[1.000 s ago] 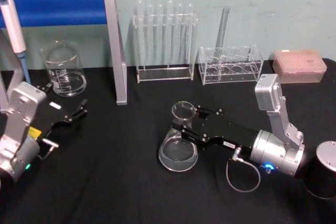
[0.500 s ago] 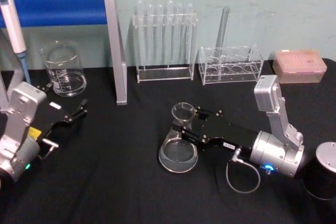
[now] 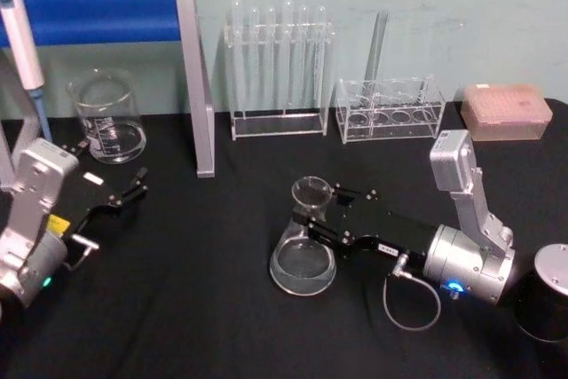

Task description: Grasp the erlenmeyer flask with one hand, shake it three times, then place it back.

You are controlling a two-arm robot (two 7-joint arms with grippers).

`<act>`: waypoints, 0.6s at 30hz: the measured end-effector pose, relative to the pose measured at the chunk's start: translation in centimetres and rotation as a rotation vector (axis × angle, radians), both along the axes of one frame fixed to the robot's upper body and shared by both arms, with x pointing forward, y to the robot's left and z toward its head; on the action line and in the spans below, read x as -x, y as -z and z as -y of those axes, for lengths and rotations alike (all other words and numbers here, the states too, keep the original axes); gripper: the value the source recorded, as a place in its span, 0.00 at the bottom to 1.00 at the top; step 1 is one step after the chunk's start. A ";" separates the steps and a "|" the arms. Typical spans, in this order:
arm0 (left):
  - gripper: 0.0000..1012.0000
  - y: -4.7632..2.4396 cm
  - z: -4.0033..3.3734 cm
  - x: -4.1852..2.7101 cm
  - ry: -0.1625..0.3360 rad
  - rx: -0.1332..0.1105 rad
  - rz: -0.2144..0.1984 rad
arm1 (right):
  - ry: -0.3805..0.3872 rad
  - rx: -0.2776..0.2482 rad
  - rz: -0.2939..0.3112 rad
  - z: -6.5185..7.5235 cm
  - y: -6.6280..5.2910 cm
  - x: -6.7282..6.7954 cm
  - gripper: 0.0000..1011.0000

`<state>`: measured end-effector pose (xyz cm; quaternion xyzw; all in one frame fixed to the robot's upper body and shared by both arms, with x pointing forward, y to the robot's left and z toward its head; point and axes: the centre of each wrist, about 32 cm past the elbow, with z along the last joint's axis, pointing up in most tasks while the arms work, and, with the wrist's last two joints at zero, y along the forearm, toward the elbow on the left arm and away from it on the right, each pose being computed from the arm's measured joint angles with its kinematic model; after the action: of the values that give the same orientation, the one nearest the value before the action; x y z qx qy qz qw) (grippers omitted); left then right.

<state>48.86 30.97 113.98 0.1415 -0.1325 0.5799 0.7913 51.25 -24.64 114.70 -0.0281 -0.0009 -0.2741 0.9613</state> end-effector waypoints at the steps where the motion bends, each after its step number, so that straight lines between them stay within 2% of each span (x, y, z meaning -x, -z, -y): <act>1: 0.99 0.00 0.00 0.00 0.000 0.000 0.000 | 0.000 0.000 0.000 0.0 0.0 0.0 0.45; 18: 0.99 0.00 0.00 0.00 0.000 0.000 0.000 | 0.004 0.004 0.003 0.0 -0.1 0.1 0.45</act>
<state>48.86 30.96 113.98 0.1415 -0.1325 0.5799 0.7913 51.17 -24.60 114.76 -0.0297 -0.0028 -0.2761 0.9607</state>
